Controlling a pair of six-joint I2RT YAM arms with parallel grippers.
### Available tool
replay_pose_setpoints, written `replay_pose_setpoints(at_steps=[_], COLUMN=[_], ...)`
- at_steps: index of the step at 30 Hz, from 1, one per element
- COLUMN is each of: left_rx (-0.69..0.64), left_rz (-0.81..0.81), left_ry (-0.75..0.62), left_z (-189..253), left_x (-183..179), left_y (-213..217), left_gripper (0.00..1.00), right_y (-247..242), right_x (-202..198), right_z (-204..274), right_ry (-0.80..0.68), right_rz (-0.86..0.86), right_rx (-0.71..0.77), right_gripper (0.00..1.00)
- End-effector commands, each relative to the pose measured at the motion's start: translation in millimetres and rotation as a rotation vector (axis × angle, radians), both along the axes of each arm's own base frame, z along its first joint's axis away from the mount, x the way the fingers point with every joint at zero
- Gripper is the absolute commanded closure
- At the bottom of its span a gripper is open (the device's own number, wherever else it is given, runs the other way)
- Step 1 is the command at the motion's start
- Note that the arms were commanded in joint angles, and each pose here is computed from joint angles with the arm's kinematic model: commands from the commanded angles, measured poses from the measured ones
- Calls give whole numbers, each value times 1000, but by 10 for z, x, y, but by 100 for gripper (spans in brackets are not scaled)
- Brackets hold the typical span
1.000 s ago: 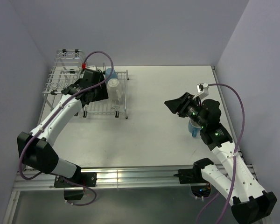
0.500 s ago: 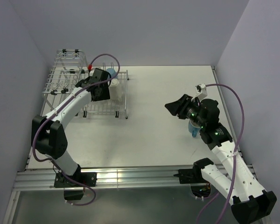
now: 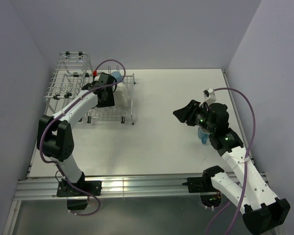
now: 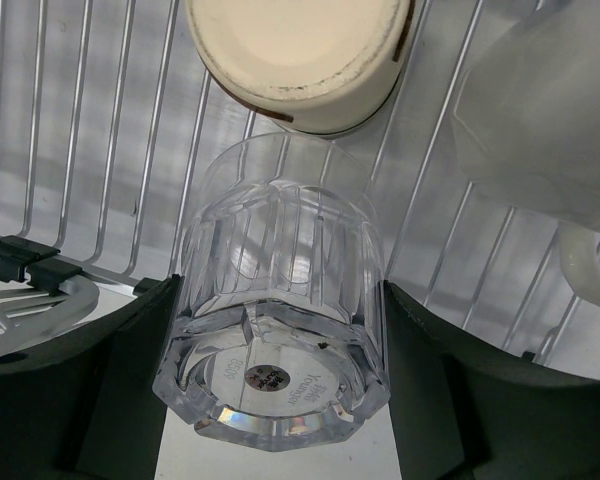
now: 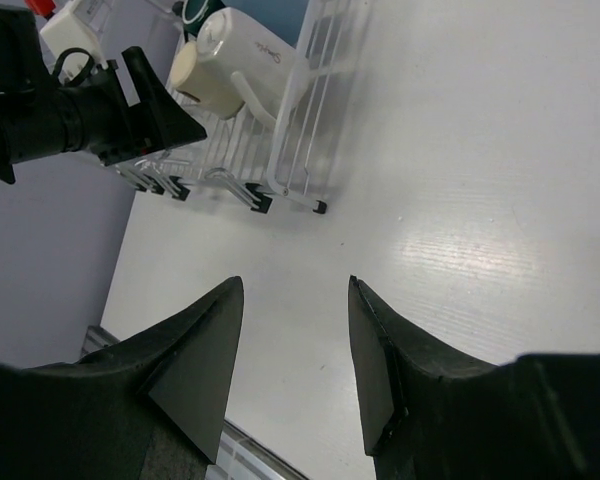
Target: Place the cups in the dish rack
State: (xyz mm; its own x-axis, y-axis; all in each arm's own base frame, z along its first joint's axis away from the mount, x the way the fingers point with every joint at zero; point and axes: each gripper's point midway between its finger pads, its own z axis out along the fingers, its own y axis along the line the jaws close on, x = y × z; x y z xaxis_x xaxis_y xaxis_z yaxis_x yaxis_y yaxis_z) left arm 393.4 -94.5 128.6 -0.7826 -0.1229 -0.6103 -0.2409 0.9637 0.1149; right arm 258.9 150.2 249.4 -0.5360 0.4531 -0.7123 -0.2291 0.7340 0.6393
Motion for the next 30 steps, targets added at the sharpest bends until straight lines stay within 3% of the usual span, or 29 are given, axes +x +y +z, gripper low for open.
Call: replay_pose_setpoints(at_steps=[1,7,14,21,30], left_rx=[-12,2,21,31,8], left_rz=[19,25,39,52,51], left_ry=[-47,-24,-15,-24,-76], left_z=[112,10,-36,-13,171], left_x=[125,116,92,91,113], left_y=[9,30,72,107,90], left_gripper=[78,60,27,6,3], right_y=[-32,-38,-46,-54,-121], right_x=[38,39,45,48,57], right_z=[185,161,131,124,103], right_ry=[-49,-41,-31,-24,-12], right_rz=[-8,-9,-11,-13,-44], right_rx=[-15,-26,-38,-48,-80], right_gripper=[46,46,46,46,46])
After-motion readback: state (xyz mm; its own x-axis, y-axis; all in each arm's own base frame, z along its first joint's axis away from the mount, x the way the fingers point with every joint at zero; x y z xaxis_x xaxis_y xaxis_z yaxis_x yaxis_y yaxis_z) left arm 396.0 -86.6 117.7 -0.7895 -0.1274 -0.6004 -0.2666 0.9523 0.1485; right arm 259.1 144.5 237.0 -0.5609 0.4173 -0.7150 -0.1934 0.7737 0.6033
